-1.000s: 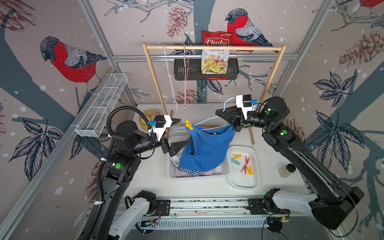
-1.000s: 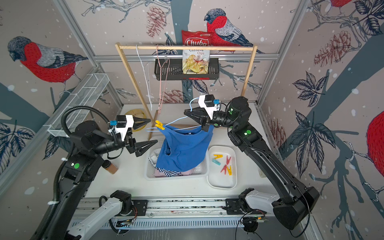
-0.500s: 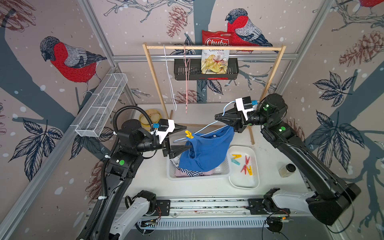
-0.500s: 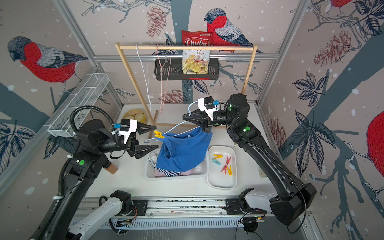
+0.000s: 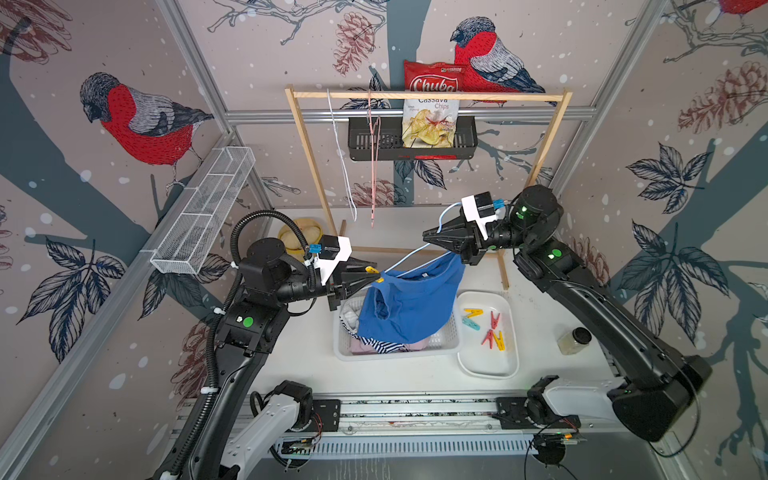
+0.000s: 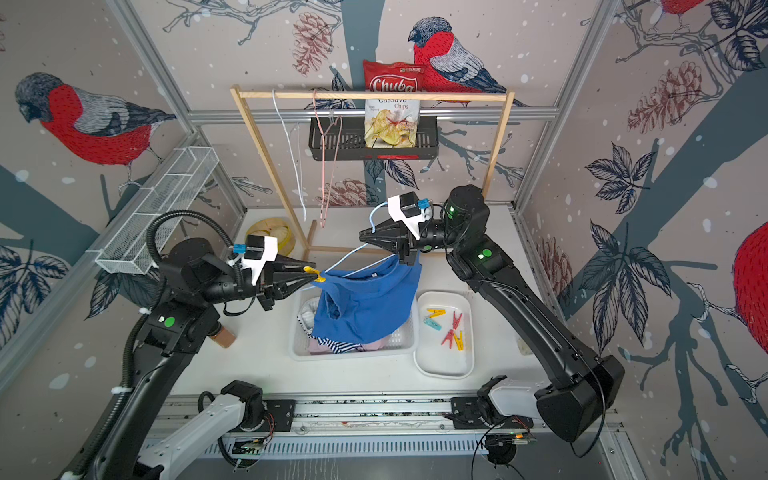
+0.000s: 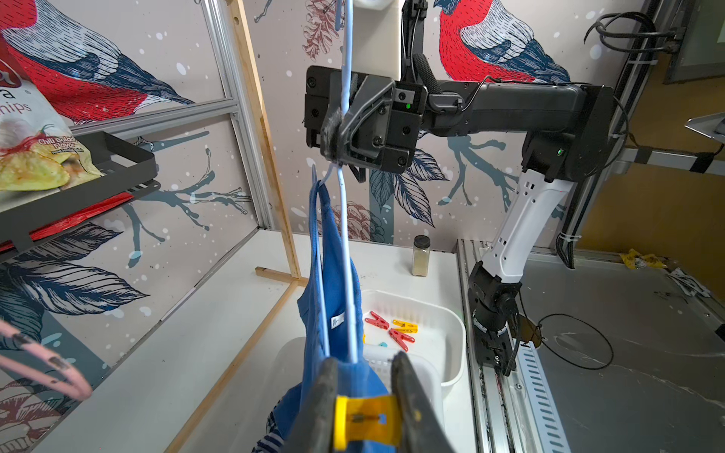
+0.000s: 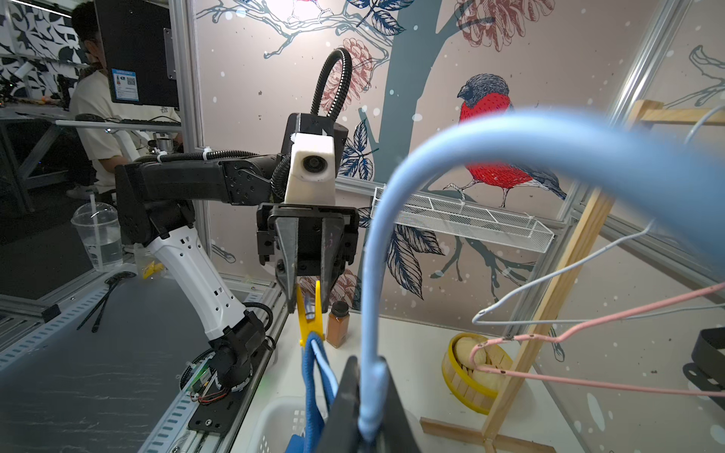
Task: Remove the clothespins securing tank tops to the hanger
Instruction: Remove the clothespin from the hanger, then place the hanger in the basket, then place the clothespin in the storage box.
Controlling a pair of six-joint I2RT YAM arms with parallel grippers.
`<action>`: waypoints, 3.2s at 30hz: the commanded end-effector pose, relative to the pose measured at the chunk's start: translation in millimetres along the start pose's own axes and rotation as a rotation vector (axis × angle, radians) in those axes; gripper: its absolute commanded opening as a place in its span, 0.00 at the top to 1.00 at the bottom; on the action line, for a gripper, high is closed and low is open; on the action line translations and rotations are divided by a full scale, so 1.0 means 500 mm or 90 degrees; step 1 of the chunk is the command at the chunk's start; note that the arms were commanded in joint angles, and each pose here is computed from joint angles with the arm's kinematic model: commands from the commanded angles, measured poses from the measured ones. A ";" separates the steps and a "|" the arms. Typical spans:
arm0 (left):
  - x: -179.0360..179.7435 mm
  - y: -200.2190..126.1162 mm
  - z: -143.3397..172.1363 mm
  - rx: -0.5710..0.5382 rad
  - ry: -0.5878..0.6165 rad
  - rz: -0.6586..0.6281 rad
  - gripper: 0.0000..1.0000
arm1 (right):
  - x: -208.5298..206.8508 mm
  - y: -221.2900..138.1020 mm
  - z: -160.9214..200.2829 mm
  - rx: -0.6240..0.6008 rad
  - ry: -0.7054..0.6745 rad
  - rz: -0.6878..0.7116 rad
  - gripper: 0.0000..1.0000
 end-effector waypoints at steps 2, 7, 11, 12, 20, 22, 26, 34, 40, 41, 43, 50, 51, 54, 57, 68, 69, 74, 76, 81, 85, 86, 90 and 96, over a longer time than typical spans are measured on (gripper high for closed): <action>-0.005 -0.001 -0.006 -0.010 0.023 0.005 1.00 | -0.007 0.000 -0.023 -0.018 -0.025 0.009 1.00; -0.005 -0.007 -0.016 -0.020 0.038 -0.018 1.00 | -0.008 0.004 -0.016 -0.015 -0.014 0.012 1.00; 0.013 -0.015 -0.030 -0.033 0.049 -0.082 1.00 | -0.009 0.021 0.016 0.012 0.010 0.026 1.00; 0.022 -0.019 -0.036 -0.040 0.052 -0.110 1.00 | -0.009 0.027 0.028 0.024 0.016 0.032 1.00; 0.085 -0.090 -0.078 -0.127 0.098 -0.374 1.00 | -0.009 0.056 0.098 0.080 0.062 0.058 1.00; 0.085 -0.100 -0.084 -0.140 0.101 -0.394 1.00 | -0.005 0.064 0.113 0.093 0.073 0.052 1.00; 0.085 -0.095 -0.075 -0.131 0.094 -0.385 1.00 | -0.001 0.071 0.151 0.107 0.126 0.042 1.00; 0.080 -0.068 -0.063 -0.112 0.067 -0.318 1.00 | 0.033 0.093 0.255 0.110 0.268 -0.038 1.00; 0.076 -0.046 -0.057 -0.106 0.038 -0.261 1.00 | 0.012 0.104 0.381 0.152 0.391 -0.019 0.93; 0.076 -0.046 -0.055 -0.107 0.036 -0.257 1.00 | 0.006 0.105 0.408 0.163 0.420 -0.011 0.91; 0.077 -0.043 -0.053 -0.107 0.032 -0.253 1.00 | 0.000 0.109 0.456 0.187 0.472 0.000 0.88; 0.079 -0.039 -0.037 -0.095 0.022 -0.246 1.00 | -0.004 0.112 0.552 0.239 0.530 0.047 0.56; 0.082 -0.037 -0.033 -0.091 0.019 -0.245 1.00 | -0.008 0.108 0.558 0.245 0.531 0.060 0.53; 0.087 -0.033 -0.024 -0.085 0.014 -0.242 1.00 | -0.025 0.091 0.577 0.281 0.528 0.121 0.47; 0.093 -0.024 -0.014 -0.077 -0.001 -0.230 1.00 | -0.035 0.075 0.578 0.309 0.520 0.160 0.45; 0.078 0.034 -0.007 -0.064 -0.077 -0.061 1.00 | -0.007 0.030 0.328 0.152 0.404 0.150 0.33; 0.076 0.043 -0.009 -0.062 -0.072 -0.055 1.00 | 0.007 0.031 0.301 0.129 0.397 0.117 0.32; 0.058 0.097 -0.006 -0.037 -0.046 -0.023 1.00 | 0.048 0.036 0.214 0.080 0.360 0.031 0.27; 0.054 0.116 -0.004 -0.027 -0.046 -0.011 1.00 | 0.058 0.031 0.190 0.070 0.338 0.015 0.27; 0.045 0.148 0.007 0.006 -0.050 0.015 1.00 | 0.077 0.020 0.166 0.079 0.306 -0.006 0.27; 0.034 0.159 0.007 0.014 -0.045 0.030 1.00 | 0.095 0.009 0.143 0.076 0.291 -0.015 0.28; 0.031 0.163 0.008 0.014 -0.043 0.033 1.00 | 0.097 0.009 0.141 0.074 0.292 -0.019 0.28; 0.016 0.175 0.002 0.012 -0.034 0.052 1.00 | 0.101 0.015 0.137 0.071 0.292 -0.029 0.30; 0.011 0.188 -0.001 0.013 -0.030 0.054 1.00 | 0.102 0.027 0.146 0.074 0.295 -0.039 0.31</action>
Point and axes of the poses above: each gripper's point midway between its finger pads, its own y axis out along the fingers, its own x axis along the line the jaws close on, z = x × y, the point moved 3 cm from there along -y, back along the fingers, and after that the axes turned 10 degrees about -y, right-handed, at the moved point
